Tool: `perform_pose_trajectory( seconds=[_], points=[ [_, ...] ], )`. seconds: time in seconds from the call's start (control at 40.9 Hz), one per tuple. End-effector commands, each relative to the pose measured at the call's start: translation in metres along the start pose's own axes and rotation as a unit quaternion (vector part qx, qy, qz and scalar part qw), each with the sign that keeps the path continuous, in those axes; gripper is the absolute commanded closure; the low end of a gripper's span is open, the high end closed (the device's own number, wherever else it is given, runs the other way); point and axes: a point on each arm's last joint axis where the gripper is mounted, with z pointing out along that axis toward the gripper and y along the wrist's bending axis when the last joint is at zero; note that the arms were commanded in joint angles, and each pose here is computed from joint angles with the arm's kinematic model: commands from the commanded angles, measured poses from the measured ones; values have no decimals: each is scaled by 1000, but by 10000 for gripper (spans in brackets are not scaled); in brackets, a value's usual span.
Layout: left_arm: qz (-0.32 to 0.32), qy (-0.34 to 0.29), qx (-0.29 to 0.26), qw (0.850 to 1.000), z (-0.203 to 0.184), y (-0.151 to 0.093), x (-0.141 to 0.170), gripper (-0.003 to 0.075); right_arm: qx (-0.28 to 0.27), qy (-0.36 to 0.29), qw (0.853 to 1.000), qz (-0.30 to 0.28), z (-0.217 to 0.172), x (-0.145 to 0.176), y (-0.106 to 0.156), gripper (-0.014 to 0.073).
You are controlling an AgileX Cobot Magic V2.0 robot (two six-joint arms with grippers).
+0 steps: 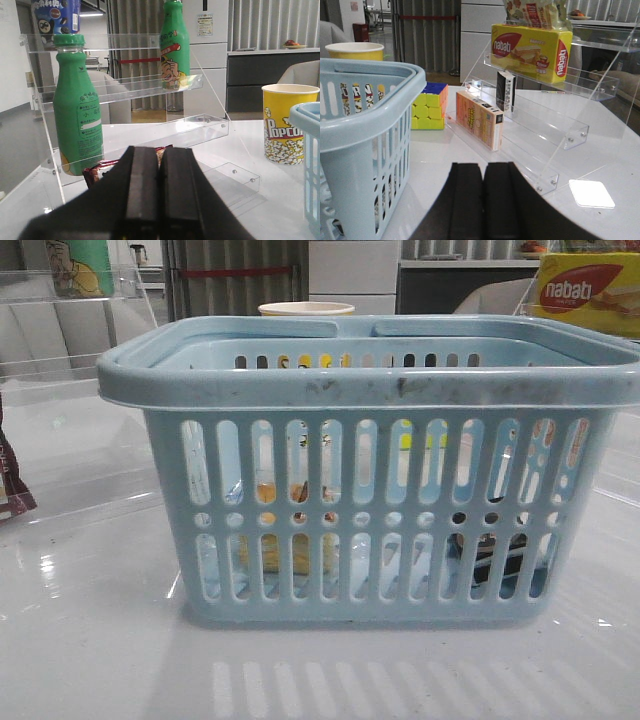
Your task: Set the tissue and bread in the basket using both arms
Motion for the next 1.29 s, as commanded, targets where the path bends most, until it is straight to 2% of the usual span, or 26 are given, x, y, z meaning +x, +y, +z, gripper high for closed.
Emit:
perform_pose_trajectory(
  seconds=[0.0, 1.27],
  points=[
    [-8, -49, -8, 999, -2, 1, -7, 622, 4, -66, 998, 11, -2, -13, -1, 537],
    [-8, -49, -8, 999, -2, 1, -7, 622, 0, -83, 996, 10, -3, -16, 0, 537]
  ],
)
